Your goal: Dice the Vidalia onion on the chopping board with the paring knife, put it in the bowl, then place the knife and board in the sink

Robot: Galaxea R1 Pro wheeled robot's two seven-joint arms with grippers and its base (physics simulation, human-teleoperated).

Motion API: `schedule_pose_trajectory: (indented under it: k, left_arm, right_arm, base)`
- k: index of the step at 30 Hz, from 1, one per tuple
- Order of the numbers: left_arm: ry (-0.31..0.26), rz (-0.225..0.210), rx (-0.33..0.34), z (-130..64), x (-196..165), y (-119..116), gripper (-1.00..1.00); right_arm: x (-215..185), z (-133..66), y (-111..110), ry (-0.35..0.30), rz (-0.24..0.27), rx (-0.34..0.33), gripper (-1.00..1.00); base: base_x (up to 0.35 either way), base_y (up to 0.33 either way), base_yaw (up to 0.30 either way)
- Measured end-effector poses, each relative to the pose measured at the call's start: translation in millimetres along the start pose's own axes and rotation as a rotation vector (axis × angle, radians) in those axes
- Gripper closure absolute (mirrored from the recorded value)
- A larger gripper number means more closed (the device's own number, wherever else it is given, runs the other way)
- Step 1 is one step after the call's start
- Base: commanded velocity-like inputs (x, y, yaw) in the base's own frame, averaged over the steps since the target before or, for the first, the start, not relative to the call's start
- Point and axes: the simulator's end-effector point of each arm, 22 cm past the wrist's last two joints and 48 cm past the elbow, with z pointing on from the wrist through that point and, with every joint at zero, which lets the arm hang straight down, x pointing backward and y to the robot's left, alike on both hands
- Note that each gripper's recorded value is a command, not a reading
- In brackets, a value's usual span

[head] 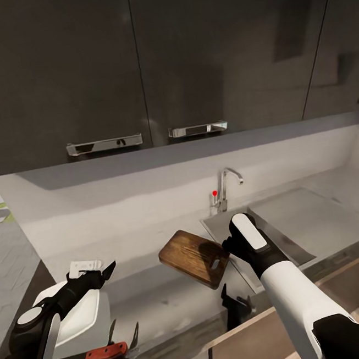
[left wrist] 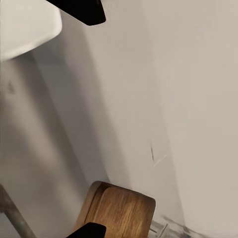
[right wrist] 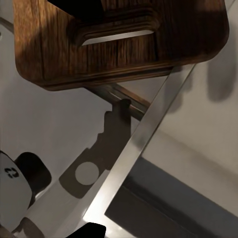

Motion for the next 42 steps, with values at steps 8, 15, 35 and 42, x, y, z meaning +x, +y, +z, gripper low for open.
schedule_pose_trajectory:
  k: [8,15,35,42]
  left_arm:
    - [0.012,-0.002,0.000,2.9,6.0,0.6,-1.00]
    - [0.017,-0.003,0.000,4.0,8.6,0.9,-1.00]
    - [0.019,-0.003,0.000,4.5,9.5,1.0,-1.00]
    - [0.028,-0.005,-0.001,6.4,13.7,1.4,-1.00]
  right_arm:
    - [2.4,6.7,-0.8,0.009,-0.003,0.008,-1.00]
    - [3.4,9.5,-1.1,0.013,-0.004,0.012,-1.00]
    - [3.7,10.5,-1.3,0.014,-0.004,0.013,-1.00]
    - [5.5,15.2,-2.0,0.021,-0.005,0.019,-1.00]
  base:
    - [0.000,0.000,0.000]
    - [0.000,0.000,0.054]
    - [0.000,0.000,0.054]
    - [0.000,0.000,0.071]
